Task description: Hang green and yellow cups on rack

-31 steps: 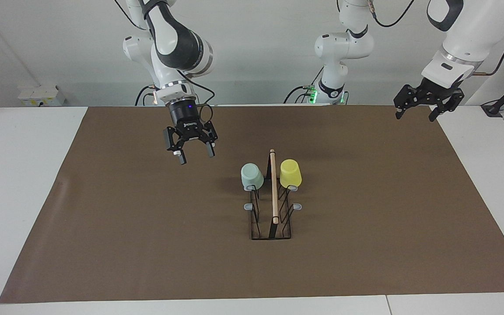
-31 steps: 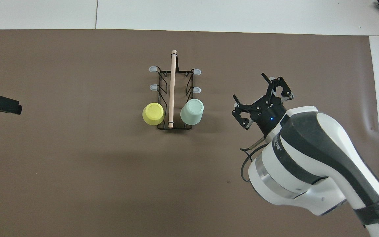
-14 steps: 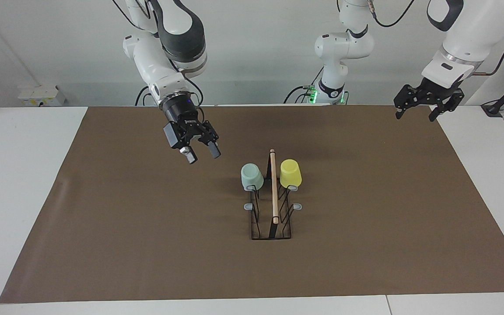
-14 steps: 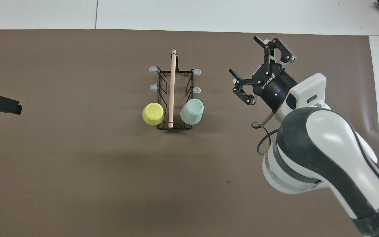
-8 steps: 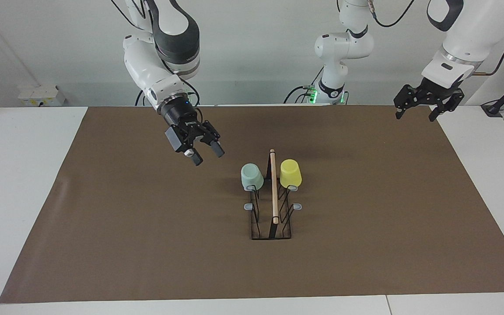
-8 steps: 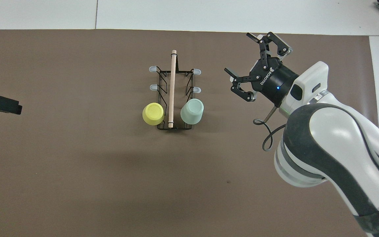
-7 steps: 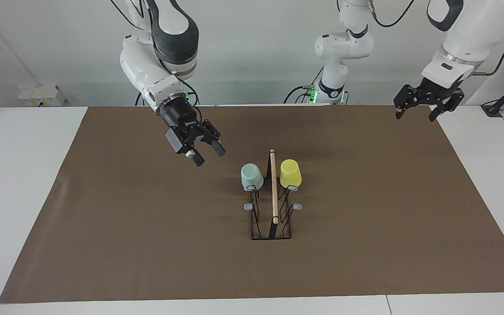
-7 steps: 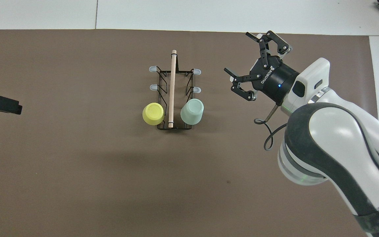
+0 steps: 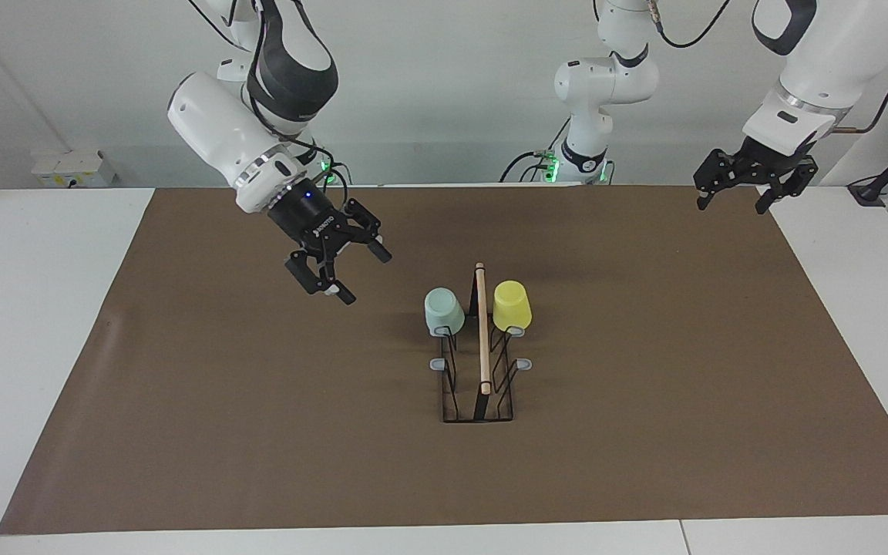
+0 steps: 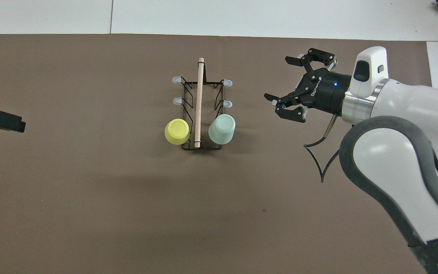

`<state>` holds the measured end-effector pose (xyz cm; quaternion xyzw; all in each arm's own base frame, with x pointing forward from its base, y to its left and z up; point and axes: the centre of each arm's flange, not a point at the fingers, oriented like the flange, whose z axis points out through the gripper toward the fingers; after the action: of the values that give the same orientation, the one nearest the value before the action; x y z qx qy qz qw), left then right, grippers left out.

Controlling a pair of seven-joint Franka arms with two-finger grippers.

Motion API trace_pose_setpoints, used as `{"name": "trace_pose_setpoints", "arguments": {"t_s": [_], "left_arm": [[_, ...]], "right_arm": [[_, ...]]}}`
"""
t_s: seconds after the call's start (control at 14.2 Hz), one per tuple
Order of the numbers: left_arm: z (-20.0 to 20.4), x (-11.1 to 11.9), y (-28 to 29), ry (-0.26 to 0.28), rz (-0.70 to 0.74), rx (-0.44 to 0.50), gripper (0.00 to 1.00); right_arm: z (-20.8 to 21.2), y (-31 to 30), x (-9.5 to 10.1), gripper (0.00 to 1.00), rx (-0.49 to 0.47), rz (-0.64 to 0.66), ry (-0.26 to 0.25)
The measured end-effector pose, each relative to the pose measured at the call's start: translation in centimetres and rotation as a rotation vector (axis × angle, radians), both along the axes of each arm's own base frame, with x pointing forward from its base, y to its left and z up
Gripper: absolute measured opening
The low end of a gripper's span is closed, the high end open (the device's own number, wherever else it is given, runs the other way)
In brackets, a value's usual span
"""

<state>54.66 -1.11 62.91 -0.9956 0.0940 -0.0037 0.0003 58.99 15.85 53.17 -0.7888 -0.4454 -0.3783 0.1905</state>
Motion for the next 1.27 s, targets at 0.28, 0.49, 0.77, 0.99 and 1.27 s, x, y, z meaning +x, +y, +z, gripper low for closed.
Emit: {"name": "trace_pose_setpoints", "arguments": {"t_s": [0.28, 0.49, 0.77, 0.99, 1.27], "left_arm": [[0.0, 0.0, 0.0, 0.000, 0.000, 0.000, 1.00], [0.0, 0.0, 0.0, 0.000, 0.000, 0.000, 1.00], [0.0, 0.0, 0.0, 0.000, 0.000, 0.000, 1.00], [0.0, 0.0, 0.0, 0.000, 0.000, 0.000, 1.00], [0.0, 0.0, 0.0, 0.000, 0.000, 0.000, 1.00]], "right_arm": [[0.9, -2.5, -1.2, 1.00, -0.059, -0.049, 0.209], [0.8, -3.8, -2.3, 1.00, -0.134, -0.117, 0.355], [-0.3, -9.0, -3.0, 1.00, -0.297, -0.193, 0.488], [-1.0, -11.0, -3.9, 1.00, -0.383, -0.212, 0.583], [-0.1, -11.2, -4.8, 1.00, -0.436, -0.352, 0.687]]}}
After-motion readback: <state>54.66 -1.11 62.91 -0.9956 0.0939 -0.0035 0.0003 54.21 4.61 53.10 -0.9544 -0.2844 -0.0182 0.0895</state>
